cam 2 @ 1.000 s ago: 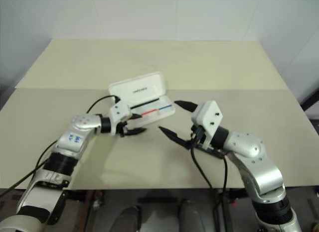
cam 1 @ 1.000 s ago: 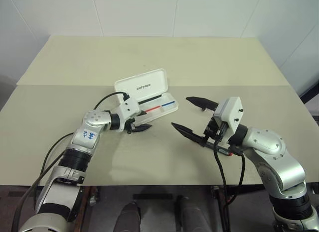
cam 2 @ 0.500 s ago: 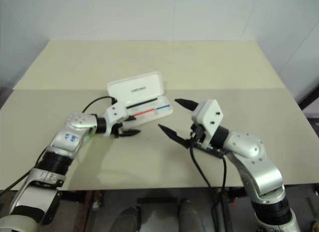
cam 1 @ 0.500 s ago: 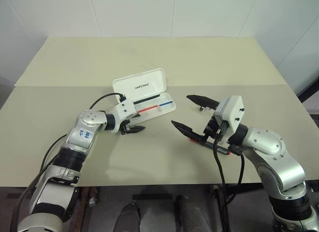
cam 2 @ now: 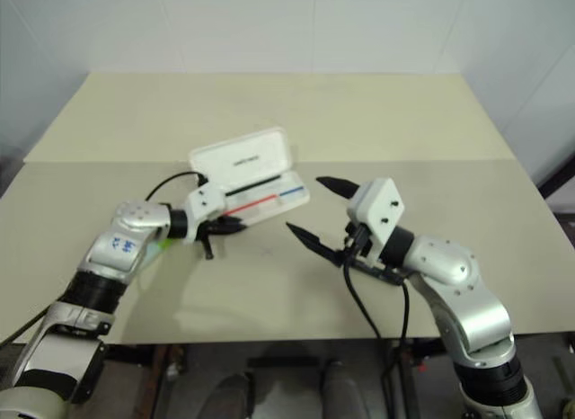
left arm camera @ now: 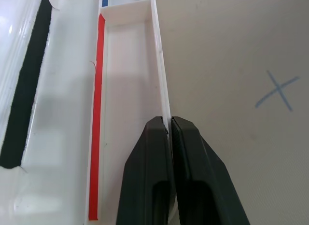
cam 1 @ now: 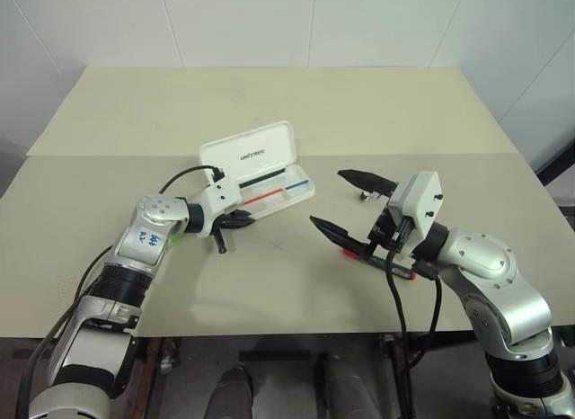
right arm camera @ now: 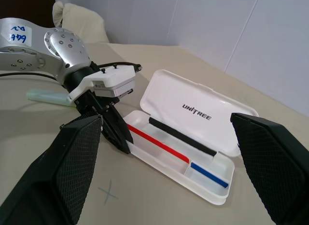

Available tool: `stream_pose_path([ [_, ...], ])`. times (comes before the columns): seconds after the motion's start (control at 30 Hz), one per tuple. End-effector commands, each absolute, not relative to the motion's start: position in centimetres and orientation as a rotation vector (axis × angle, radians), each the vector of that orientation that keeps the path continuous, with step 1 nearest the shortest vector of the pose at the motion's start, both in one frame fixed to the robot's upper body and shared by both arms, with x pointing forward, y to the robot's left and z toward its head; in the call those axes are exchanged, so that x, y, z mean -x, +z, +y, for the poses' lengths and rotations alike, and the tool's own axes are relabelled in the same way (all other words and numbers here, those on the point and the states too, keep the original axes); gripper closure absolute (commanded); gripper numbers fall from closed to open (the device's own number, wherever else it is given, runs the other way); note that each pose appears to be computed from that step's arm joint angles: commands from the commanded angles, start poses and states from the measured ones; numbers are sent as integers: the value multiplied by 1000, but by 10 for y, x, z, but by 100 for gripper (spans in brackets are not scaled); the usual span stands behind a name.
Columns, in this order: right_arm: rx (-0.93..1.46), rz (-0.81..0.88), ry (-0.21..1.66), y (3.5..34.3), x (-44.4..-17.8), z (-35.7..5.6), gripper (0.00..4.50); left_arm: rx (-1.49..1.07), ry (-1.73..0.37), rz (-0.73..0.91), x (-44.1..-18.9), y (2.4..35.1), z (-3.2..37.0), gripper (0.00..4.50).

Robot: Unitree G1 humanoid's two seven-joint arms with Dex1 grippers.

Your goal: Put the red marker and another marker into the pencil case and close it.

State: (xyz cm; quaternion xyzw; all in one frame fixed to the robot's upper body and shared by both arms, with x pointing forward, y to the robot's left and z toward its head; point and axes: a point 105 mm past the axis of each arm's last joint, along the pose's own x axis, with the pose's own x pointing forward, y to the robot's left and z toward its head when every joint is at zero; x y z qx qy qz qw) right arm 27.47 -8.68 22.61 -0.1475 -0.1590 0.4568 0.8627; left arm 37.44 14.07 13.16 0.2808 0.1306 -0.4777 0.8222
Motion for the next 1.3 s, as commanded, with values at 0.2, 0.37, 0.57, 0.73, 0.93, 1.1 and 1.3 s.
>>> stream_pose_path([
  [0.2,331,-378,956,237,-271,-92,0,-649,-1227,213,-351,137,122,449],
  [0.37,333,-340,963,230,-267,-99,0,-734,-1411,195,-317,139,118,449],
  [0.57,342,-291,952,221,-259,-111,0,-784,-1459,241,-298,130,125,449],
  [0.73,342,-280,939,220,-256,-115,0,-811,-1429,263,-302,123,134,449],
  [0.93,342,-281,927,222,-254,-117,0,-813,-1404,274,-307,118,137,449],
  [1.1,344,-282,924,223,-254,-117,0,-788,-1394,277,-307,119,135,353],
  [1.3,323,-281,944,221,-258,-112,0,-678,-1435,244,-294,153,131,286],
])
